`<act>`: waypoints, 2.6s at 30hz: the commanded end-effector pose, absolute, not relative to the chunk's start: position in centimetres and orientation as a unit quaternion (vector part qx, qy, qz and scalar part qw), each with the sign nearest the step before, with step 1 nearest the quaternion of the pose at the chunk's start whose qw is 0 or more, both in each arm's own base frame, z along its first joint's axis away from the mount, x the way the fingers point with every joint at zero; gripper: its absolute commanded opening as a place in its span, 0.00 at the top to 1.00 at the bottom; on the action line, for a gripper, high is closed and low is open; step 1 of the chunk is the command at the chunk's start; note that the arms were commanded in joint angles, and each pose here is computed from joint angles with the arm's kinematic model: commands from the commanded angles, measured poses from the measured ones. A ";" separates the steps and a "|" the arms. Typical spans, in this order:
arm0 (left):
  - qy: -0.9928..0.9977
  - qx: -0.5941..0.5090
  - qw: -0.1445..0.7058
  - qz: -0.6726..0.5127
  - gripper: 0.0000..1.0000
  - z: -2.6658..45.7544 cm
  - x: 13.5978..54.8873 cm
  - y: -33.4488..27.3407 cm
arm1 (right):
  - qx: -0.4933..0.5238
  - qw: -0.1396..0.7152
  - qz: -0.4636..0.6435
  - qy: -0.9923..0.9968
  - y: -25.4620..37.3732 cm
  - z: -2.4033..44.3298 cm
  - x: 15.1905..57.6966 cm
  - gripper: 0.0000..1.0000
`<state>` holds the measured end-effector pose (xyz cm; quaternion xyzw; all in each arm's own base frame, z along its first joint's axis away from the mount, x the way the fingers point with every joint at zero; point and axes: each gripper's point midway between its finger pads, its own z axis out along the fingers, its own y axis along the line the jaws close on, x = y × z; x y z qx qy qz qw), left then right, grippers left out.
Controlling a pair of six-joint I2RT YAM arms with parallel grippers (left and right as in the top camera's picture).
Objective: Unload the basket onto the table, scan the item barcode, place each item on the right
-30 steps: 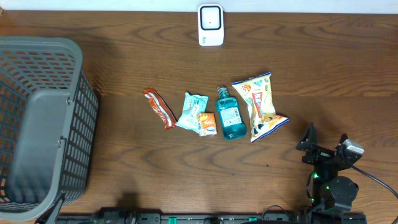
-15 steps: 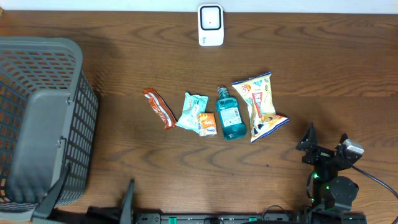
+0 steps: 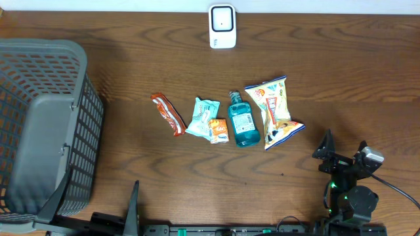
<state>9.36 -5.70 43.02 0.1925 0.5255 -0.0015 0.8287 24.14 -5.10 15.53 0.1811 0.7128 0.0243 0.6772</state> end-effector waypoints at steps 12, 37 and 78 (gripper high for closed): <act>0.534 0.184 0.825 0.001 0.02 42.4 10.1 -5.4 | 0.185 0.677 0.029 0.712 -5.1 15.5 24.1 0.01; 0.695 0.135 0.693 -0.138 0.02 27.0 18.7 -6.4 | 0.185 0.677 0.029 0.712 -5.1 15.5 24.1 0.01; 0.851 0.104 0.471 -0.205 0.02 10.3 17.6 -7.5 | 0.033 0.580 0.242 0.777 4.4 22.2 22.8 0.01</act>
